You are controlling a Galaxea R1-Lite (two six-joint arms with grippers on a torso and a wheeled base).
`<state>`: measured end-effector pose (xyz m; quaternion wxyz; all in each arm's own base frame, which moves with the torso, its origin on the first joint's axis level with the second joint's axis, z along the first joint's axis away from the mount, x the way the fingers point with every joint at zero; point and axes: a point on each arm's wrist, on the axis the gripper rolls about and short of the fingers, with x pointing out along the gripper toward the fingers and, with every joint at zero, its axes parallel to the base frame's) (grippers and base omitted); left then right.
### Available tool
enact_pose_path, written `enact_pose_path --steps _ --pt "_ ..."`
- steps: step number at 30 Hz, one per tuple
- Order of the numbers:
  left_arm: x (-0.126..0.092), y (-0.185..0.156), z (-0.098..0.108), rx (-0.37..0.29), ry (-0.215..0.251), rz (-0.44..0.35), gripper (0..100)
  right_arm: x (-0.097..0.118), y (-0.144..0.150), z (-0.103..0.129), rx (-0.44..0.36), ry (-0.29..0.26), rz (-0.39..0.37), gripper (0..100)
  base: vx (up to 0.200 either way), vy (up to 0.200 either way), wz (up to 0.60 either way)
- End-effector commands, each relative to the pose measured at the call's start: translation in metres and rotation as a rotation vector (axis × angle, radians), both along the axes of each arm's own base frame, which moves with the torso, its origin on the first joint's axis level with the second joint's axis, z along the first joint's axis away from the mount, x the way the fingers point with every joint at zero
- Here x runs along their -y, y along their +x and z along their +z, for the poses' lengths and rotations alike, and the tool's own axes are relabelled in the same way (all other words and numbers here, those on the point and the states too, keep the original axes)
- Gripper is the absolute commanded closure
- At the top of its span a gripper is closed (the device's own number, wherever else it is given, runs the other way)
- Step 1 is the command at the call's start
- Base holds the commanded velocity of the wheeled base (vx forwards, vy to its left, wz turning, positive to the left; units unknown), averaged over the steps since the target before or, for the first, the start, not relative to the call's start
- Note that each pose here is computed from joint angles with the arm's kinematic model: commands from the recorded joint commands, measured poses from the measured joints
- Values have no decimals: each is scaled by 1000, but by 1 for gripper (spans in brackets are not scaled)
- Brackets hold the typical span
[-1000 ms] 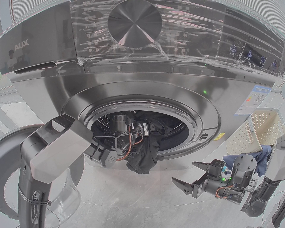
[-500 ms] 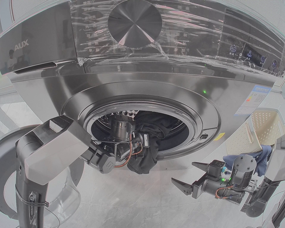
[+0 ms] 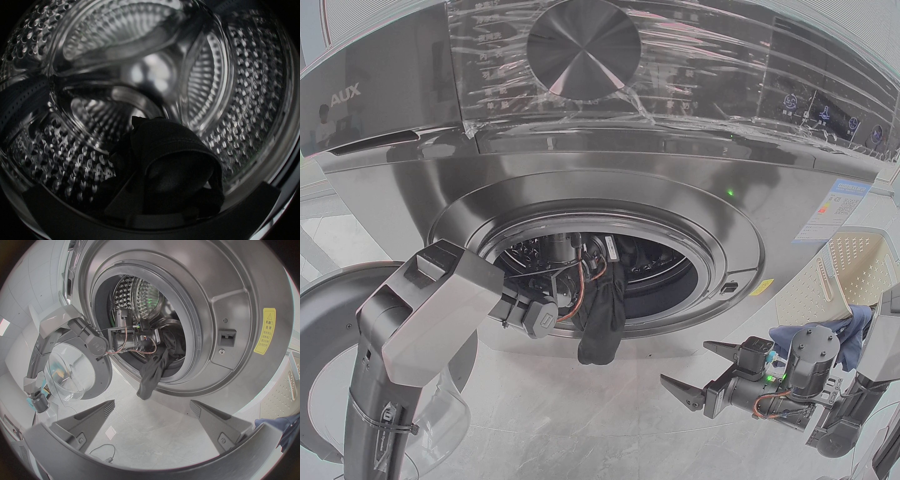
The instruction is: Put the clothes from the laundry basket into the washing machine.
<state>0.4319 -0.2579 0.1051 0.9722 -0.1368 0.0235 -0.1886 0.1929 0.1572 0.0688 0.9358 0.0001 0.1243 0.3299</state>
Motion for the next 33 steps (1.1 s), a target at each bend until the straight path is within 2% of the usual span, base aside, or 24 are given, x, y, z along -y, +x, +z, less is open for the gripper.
enact_pose_path --steps 1,2,7,11,12,15,17,18,22,28,29,33 --pt "-4 18 -3 62 -51 57 100 0 0 0 -2 0 1 0 0 0 0" --pt "-5 18 -2 64 -54 57 0 0 0 0 -2 0 1 0 0 0 0" --pt "-5 13 3 62 -62 53 0 0 0 -1 -3 -1 1 0 0 0 0" --pt "-5 5 5 27 -69 43 0 0 0 -1 -3 -1 1 0 0 0 0" --pt "-7 0 7 14 -61 42 0 0 0 -1 -3 -1 1 0 0 0 0" --pt "-14 -17 3 -88 6 22 0 0 0 -1 -3 -1 1 0 0 0 0" --pt "-14 -17 3 -88 6 22 0 0 0 -1 -3 -1 1 0 0 0 0" --pt "-17 -27 -2 -158 49 -1 0 -1 0 0 -2 0 2 0 0 0 0" --pt "-16 -29 -12 -184 66 -13 0 -1 -1 -1 -3 -1 7 0 0 0 0" --pt "-12 -22 -42 -228 99 -19 0 -1 -1 -1 -4 0 7 0 0 0 0" --pt "-12 -22 -45 -234 105 -19 100 -1 -1 -1 -3 -1 7 0 0 0 0" --pt "-11 -20 -53 -242 126 -20 100 -1 -1 0 -1 1 7 0 0 0 0"
